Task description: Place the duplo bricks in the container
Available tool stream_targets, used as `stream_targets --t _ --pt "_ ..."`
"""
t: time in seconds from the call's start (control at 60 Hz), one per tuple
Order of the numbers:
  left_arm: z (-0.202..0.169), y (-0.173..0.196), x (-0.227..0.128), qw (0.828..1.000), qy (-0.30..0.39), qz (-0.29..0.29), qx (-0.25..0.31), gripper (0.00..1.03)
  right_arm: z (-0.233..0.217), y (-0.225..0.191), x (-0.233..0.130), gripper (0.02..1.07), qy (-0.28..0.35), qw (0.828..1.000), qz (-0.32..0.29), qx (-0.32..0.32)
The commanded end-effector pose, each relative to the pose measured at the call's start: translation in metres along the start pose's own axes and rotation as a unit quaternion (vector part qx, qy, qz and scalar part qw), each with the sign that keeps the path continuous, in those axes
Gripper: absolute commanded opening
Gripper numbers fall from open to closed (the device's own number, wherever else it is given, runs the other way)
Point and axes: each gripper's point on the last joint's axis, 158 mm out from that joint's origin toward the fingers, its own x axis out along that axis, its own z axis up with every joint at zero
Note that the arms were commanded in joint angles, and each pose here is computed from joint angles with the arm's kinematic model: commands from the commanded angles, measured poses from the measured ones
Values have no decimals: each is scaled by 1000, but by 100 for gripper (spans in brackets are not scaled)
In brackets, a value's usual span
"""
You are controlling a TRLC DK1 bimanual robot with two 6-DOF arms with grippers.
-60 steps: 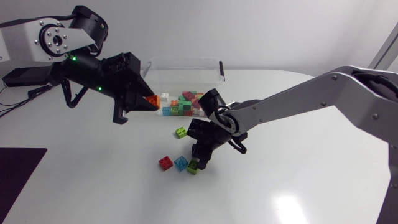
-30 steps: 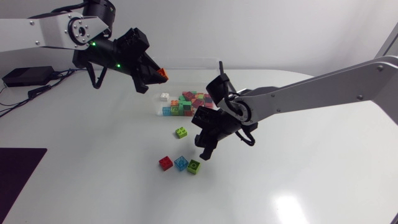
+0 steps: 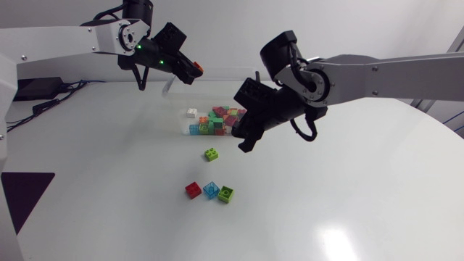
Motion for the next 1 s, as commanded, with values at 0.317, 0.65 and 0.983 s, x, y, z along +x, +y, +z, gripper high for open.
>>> stream_targets --t 0.317,0.65,0.983 --pt "25 46 -108 977 -102 179 -48 99 62 -58 -29 31 -89 992 -61 62" --pt "11 12 -171 973 -109 189 -73 99 102 -109 -26 31 -153 977 -99 106" --pt "-31 -55 -169 990 -63 116 -48 99 117 -143 3 31 -178 966 -134 128"
